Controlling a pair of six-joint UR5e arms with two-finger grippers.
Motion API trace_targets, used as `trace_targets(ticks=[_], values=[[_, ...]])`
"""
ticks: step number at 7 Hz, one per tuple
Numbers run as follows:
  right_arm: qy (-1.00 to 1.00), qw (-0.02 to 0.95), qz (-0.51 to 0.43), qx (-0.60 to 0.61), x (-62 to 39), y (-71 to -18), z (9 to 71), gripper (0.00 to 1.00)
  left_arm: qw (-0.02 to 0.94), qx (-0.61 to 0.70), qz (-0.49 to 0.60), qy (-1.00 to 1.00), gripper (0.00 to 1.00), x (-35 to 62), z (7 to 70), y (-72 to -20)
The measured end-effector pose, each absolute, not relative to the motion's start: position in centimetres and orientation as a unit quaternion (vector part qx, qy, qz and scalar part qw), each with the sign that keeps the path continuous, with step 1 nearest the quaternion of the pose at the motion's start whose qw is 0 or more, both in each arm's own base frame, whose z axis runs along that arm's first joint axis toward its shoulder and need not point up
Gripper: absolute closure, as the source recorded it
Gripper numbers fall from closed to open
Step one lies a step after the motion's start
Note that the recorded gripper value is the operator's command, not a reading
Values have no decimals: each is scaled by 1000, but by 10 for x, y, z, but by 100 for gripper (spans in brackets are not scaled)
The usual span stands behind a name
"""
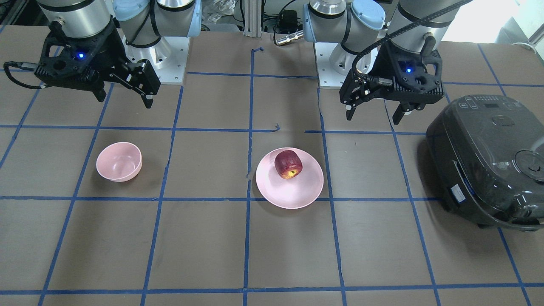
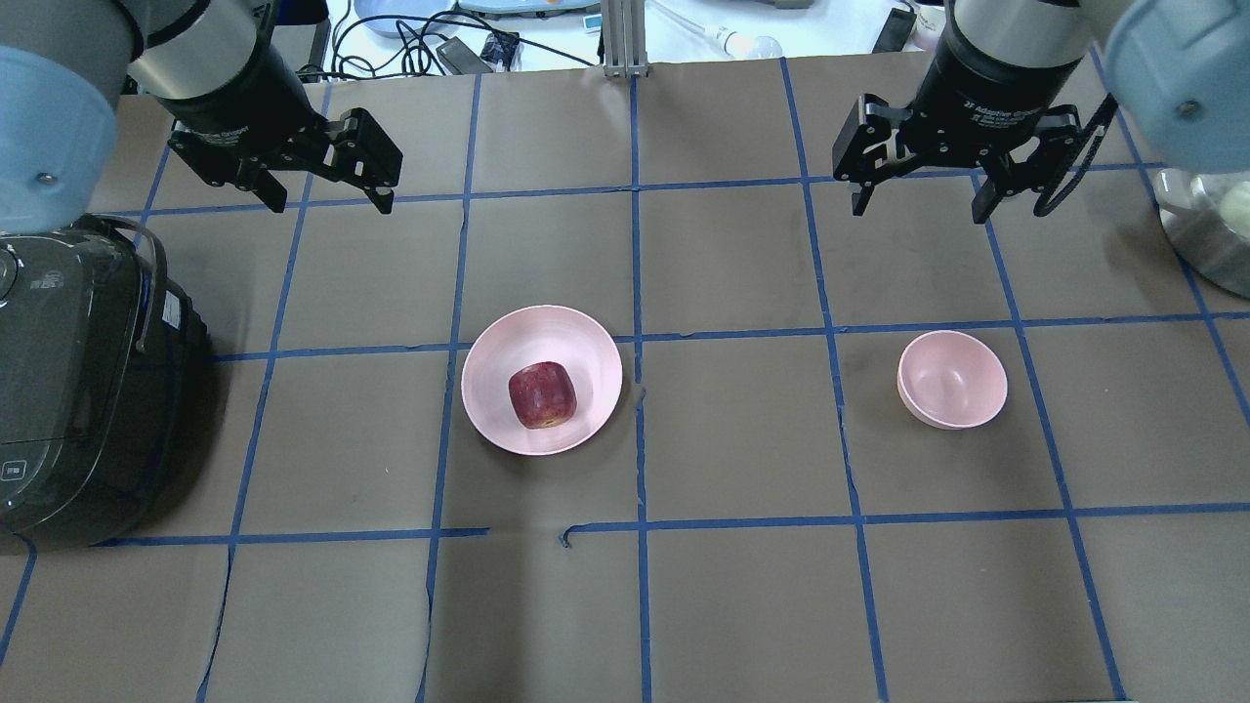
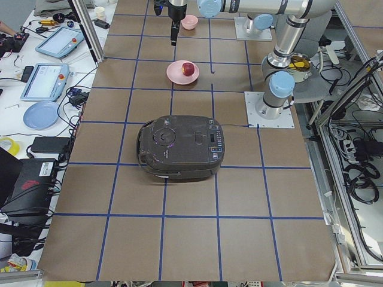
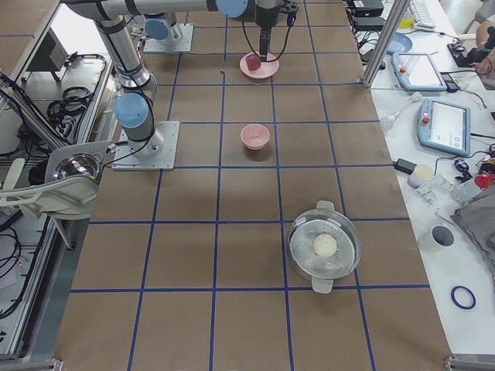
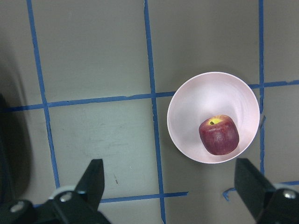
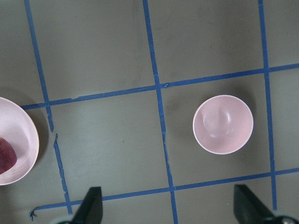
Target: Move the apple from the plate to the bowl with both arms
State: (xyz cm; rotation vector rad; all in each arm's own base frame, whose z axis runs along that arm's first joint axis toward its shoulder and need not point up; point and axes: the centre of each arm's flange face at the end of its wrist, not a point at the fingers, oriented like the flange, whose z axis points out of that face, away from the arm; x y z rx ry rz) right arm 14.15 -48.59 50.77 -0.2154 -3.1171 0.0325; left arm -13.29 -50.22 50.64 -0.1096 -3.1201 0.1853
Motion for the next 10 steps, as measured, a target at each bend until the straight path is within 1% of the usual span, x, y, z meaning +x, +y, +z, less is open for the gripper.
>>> trace_targets(ticks=[10], values=[[-997,14,12,-76,140,-487,507,0,14,-44,63,-997,0,-143,510,-496]])
